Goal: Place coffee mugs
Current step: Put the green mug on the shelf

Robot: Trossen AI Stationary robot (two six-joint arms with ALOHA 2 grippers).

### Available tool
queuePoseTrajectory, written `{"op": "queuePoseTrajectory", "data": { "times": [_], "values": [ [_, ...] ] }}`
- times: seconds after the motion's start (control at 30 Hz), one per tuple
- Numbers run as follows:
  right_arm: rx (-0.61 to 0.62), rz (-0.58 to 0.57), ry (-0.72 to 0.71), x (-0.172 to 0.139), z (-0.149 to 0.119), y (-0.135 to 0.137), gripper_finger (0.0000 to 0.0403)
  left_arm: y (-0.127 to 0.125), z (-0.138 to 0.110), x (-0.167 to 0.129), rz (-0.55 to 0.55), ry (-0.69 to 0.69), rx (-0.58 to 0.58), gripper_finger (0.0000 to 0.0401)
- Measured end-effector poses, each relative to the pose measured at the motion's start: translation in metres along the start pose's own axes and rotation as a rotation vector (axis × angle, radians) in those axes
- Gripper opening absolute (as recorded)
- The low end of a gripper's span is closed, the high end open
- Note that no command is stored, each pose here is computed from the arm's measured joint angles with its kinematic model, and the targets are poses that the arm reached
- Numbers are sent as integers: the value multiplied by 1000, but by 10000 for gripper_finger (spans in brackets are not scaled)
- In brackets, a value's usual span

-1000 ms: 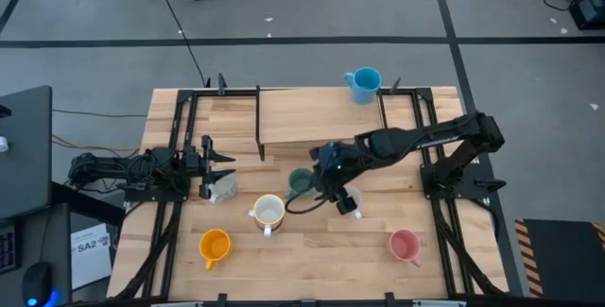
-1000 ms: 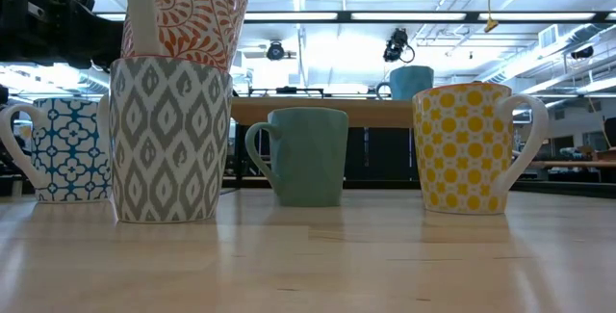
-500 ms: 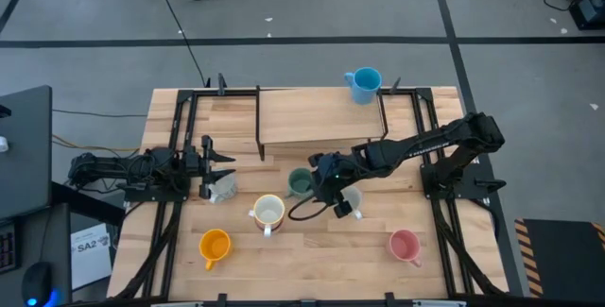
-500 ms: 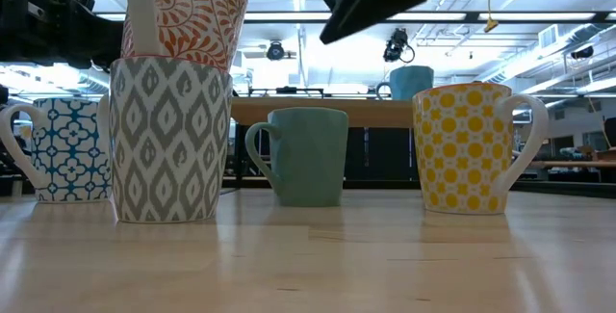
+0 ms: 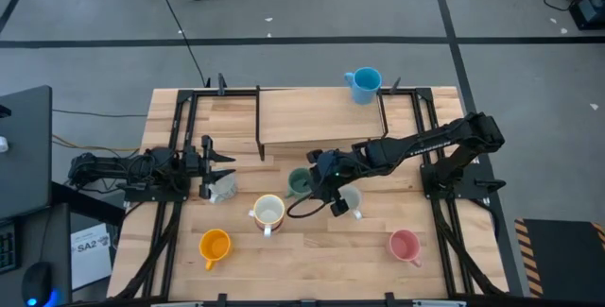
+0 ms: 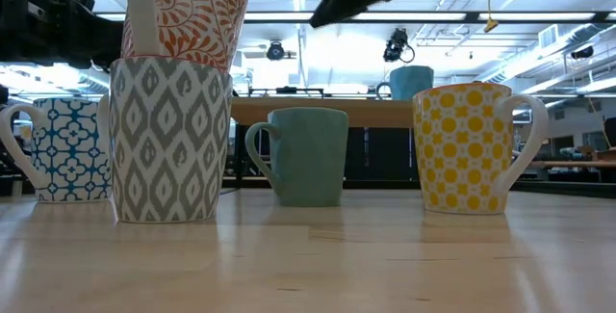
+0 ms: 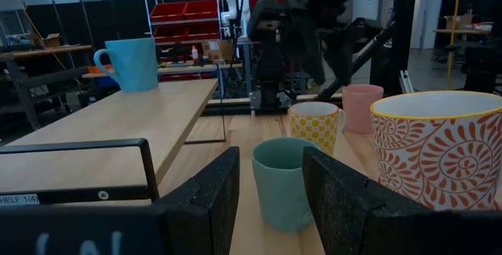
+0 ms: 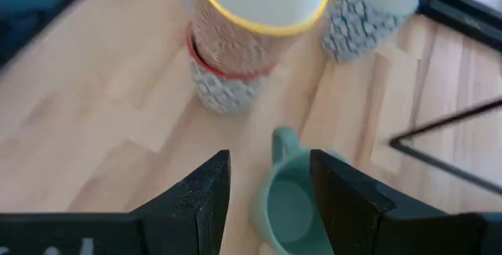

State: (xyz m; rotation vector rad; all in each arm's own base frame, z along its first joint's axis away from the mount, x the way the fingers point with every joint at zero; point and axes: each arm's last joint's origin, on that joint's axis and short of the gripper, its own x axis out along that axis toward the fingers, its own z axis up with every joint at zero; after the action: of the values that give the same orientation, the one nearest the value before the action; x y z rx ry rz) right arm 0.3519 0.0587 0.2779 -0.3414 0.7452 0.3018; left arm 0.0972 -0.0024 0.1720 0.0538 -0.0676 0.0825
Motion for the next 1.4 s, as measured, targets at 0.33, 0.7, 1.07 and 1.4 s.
{"op": "queuePoseTrajectory", "data": {
  "times": [0.33,0.7,1.07,1.4],
  "values": [
    [19,-51,119,10,-13,-8,181,0,0,0,0,0,-27,148],
    [33,-18,276,67,-42,-11,181,0,-1,0,-1,9,-31,148],
    [76,-7,312,70,-46,-9,136,0,-1,1,-1,14,-31,148],
    [280,43,301,70,-45,-5,39,0,-1,1,-1,14,-31,148]
  ]
}}
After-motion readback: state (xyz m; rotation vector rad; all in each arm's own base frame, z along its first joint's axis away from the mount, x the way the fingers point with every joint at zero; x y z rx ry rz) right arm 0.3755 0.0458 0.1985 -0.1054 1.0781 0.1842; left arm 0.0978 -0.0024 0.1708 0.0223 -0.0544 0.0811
